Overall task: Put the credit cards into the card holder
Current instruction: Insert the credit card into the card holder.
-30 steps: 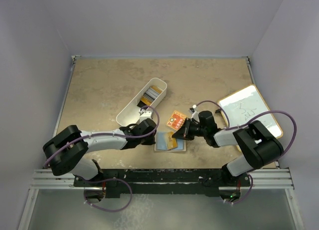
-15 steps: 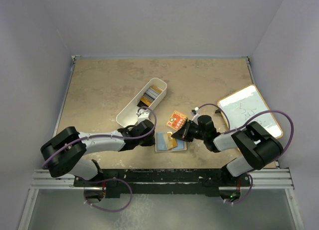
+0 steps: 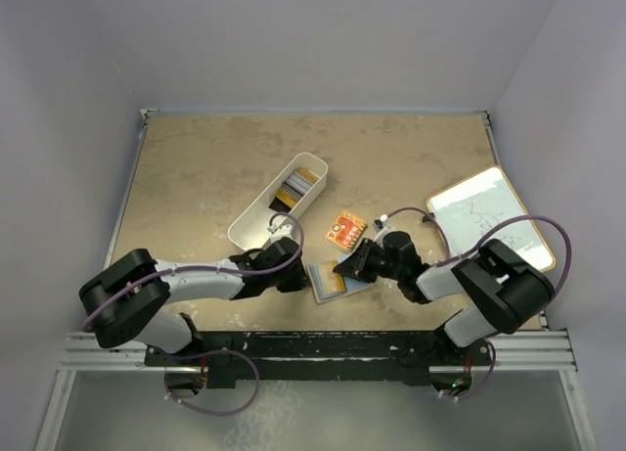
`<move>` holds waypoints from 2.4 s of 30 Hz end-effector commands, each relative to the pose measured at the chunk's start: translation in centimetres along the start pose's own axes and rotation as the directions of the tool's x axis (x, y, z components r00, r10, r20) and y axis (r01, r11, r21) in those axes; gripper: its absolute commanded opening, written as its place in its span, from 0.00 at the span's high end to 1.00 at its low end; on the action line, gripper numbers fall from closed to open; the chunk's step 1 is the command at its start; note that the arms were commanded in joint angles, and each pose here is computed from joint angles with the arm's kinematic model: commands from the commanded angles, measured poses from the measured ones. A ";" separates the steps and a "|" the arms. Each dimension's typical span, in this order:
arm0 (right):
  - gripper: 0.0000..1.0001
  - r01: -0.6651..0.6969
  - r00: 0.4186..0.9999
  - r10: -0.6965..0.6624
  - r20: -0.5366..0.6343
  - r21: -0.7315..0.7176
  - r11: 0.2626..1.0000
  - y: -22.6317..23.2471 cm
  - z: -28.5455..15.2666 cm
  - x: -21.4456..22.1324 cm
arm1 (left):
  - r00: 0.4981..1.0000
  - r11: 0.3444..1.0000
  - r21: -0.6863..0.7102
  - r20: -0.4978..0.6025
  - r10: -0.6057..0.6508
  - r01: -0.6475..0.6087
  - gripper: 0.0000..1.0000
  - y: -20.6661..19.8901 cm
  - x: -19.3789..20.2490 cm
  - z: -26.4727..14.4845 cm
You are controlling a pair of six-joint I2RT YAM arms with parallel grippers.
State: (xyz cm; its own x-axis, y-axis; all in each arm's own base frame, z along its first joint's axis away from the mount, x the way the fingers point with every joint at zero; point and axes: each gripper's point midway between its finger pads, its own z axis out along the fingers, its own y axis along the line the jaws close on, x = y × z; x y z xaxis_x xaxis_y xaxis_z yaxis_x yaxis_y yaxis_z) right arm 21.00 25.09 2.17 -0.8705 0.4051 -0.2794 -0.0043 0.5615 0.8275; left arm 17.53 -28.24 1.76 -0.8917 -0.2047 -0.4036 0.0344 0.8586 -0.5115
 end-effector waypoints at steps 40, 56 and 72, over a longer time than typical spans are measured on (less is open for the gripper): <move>0.72 0.430 0.894 -0.389 -0.224 0.184 0.884 1.8 -2.5 1.5 | 0.998 1.000 0.023 0.057 -0.014 0.013 1.00 -0.6 -1.3 -2.5; 0.97 0.484 0.873 -0.426 -0.239 0.313 0.817 -0.3 -1.2 0.7 | 0.999 1.000 0.022 0.042 0.013 -0.014 1.00 -1.0 -1.3 -2.2; 0.96 0.515 0.853 -0.458 -0.249 0.266 0.815 2.2 -0.8 1.5 | 0.999 0.999 0.024 0.038 0.028 -0.029 1.00 -1.3 -1.3 -2.0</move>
State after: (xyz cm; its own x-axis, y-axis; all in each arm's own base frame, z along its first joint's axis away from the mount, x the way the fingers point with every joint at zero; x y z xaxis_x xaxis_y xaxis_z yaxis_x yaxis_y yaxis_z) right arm 18.30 26.20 2.38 -0.8839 -0.0997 -0.4568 -0.3133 0.8516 0.4203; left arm 16.91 -26.76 2.81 -0.8862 -0.1923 -0.4215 0.0386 0.8760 -0.4807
